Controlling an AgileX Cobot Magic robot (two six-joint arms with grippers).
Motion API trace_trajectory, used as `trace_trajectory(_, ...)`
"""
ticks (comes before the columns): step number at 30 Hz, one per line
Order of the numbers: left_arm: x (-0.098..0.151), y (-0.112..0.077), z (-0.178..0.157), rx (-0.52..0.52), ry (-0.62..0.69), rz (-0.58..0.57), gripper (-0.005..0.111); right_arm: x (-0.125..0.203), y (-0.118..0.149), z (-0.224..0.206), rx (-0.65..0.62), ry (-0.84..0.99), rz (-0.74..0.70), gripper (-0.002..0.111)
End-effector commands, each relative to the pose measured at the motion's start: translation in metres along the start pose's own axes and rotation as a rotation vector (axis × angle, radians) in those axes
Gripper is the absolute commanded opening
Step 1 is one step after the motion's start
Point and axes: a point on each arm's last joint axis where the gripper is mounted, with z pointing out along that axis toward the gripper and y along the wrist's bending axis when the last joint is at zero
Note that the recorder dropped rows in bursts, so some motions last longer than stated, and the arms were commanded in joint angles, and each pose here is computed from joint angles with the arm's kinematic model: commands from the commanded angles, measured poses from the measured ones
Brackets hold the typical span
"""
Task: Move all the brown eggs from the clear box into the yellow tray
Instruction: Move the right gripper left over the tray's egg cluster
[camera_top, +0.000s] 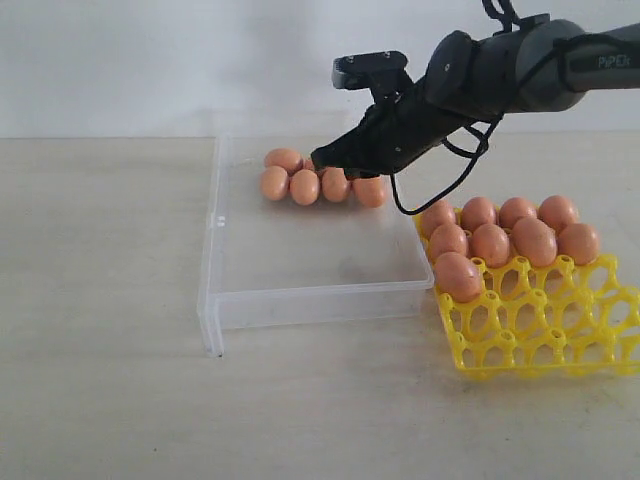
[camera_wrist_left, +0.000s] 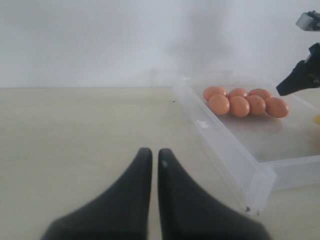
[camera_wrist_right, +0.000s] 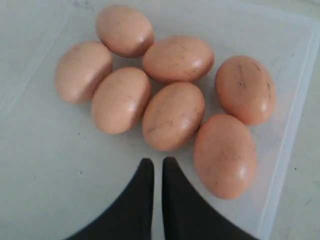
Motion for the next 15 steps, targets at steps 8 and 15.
trace_trajectory(8, 0.001, 0.000, 0.000, -0.003, -0.001, -0.001, 0.004, -0.040, -0.012, -0.004, -0.032, -0.034, -0.082, 0.006)
trace_trajectory(15, 0.001, 0.000, 0.000, -0.003, -0.001, -0.001, 0.004, -0.030, -0.017, 0.012, -0.026, 0.083, -0.179, 0.045)
